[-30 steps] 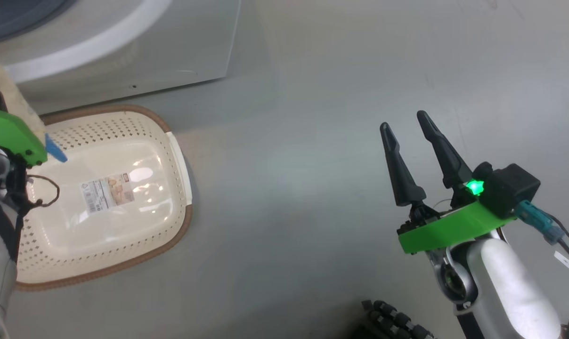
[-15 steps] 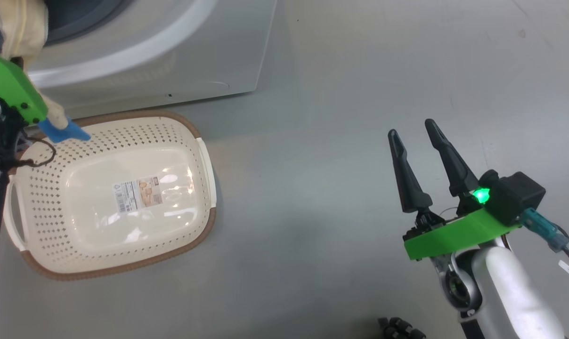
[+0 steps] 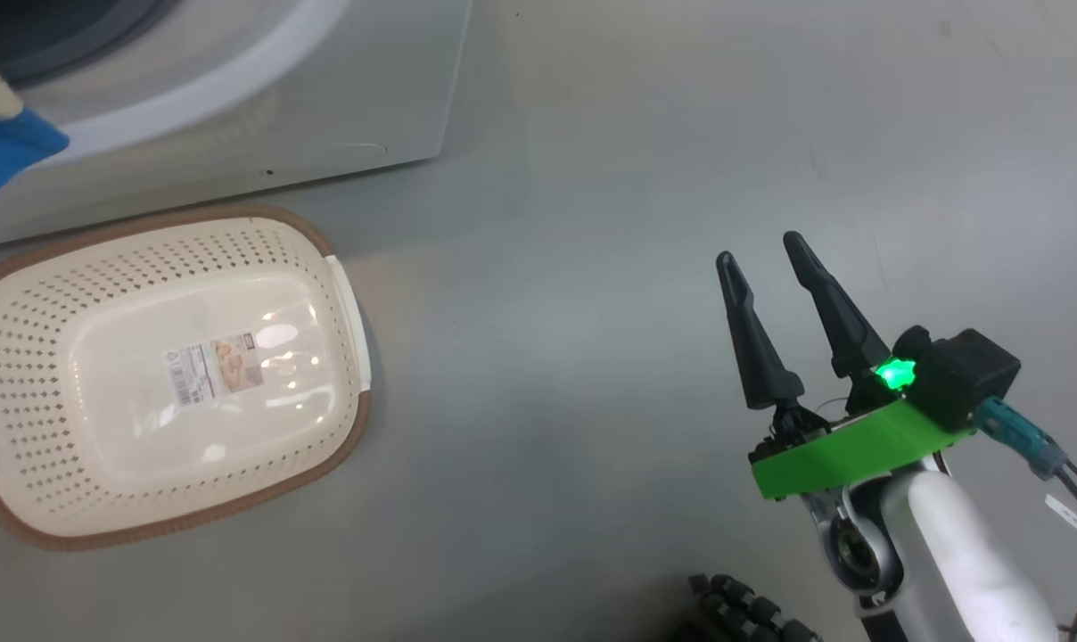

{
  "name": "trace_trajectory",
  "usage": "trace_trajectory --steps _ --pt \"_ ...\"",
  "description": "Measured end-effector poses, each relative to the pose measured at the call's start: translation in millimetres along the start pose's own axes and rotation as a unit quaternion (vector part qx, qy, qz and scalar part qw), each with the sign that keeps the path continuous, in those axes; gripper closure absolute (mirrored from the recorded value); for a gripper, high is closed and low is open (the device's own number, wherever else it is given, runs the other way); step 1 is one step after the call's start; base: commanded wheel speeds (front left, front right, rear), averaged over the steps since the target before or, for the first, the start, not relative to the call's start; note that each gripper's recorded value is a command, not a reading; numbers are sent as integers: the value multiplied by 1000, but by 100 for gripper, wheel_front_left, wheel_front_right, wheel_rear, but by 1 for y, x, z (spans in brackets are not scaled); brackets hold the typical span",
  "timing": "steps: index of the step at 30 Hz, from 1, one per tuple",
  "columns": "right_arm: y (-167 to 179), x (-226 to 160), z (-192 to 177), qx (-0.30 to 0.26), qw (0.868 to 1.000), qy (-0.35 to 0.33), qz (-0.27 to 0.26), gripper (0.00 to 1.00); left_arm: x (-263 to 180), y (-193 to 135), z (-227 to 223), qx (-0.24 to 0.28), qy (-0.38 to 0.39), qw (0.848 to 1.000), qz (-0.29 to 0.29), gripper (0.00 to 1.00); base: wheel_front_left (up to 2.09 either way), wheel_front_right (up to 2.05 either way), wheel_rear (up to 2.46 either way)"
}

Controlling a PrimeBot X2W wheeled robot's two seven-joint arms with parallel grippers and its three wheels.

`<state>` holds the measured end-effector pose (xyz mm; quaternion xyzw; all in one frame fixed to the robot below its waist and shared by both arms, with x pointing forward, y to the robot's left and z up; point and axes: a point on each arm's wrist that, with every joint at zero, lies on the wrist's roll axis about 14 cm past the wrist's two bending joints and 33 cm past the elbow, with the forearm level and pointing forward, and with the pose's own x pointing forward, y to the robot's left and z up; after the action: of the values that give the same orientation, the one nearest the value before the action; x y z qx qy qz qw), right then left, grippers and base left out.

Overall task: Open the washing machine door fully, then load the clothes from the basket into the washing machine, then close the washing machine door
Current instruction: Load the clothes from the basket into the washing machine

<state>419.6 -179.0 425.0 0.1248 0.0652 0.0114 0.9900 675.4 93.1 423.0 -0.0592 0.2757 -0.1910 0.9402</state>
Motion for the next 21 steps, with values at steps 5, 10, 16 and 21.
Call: trace_trajectory --steps 5,10,16,21 --pt "-8 1 -6 7 1000 9 -13 0 15 15 5 18 -28 999 26 100 0 0 0" --pt "-15 7 -14 13 1000 18 -21 0 35 32 31 44 -95 993 48 100 0 0 0" --pt "-22 13 -24 16 999 31 -30 0 62 35 57 52 -172 982 52 100 0 0 0" --pt "-30 17 -33 16 998 43 -39 0 74 42 85 74 -250 964 60 100 0 0 0"
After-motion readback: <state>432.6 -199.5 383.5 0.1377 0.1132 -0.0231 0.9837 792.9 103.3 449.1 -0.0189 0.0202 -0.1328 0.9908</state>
